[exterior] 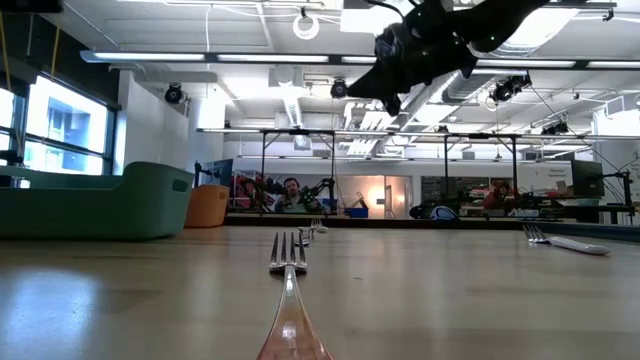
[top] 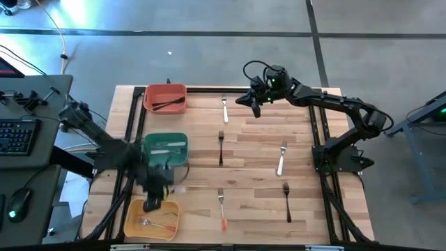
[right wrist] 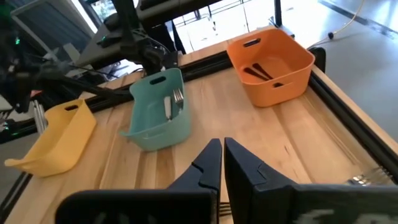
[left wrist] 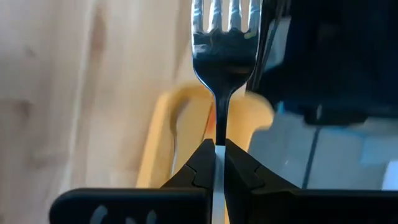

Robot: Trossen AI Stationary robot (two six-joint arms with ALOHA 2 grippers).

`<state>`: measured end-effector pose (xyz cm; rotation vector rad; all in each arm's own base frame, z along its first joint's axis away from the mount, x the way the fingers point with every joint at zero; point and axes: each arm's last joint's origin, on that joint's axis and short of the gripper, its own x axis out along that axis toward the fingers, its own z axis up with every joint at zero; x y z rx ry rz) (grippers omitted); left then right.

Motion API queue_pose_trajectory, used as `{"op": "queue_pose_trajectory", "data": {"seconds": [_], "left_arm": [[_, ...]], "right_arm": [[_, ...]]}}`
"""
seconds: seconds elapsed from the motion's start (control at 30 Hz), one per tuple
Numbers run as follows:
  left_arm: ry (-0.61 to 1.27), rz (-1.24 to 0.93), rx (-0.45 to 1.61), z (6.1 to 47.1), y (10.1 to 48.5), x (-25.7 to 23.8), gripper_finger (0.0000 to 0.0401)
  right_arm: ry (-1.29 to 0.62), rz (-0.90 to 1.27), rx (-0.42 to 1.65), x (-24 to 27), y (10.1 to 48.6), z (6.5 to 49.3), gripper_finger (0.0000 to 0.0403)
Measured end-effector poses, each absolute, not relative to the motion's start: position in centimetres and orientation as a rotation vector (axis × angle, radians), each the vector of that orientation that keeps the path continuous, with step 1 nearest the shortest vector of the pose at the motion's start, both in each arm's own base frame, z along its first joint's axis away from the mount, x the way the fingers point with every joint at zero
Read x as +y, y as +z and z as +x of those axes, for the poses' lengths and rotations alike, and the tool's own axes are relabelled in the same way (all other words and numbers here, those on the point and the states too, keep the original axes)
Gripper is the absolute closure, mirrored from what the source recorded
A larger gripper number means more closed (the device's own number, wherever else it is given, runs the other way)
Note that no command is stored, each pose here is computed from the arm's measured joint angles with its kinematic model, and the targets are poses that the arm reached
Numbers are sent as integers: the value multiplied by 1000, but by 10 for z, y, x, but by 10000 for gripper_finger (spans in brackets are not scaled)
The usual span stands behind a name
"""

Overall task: Sort silverware by color (type)
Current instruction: Put the orange fork into the yellow bin, then put the white fork into the green bin

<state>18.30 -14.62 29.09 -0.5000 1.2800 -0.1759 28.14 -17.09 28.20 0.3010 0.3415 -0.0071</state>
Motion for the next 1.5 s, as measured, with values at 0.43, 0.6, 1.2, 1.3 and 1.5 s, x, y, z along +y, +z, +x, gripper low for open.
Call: {"op": "queue_pose_trajectory", "data": {"seconds": [0.43, 0.6, 1.2, 1.3, 1.5], "left_arm": [[-222, -322, 1484, 171, 234, -207, 398], [-260, -296, 1502, 170, 207, -208, 399], [-379, -258, 1541, 162, 184, -205, 340], [-395, -292, 1556, 161, 188, -205, 333], [-425, -397, 1426, 162, 235, -205, 381]], "right_arm": [[-66, 300, 335, -178, 282, 278, 403], [-98, 306, 336, -179, 282, 278, 403], [-110, 309, 337, -179, 282, 278, 403], [-118, 303, 338, -179, 282, 278, 403], [-120, 300, 338, -179, 282, 278, 403]]}}
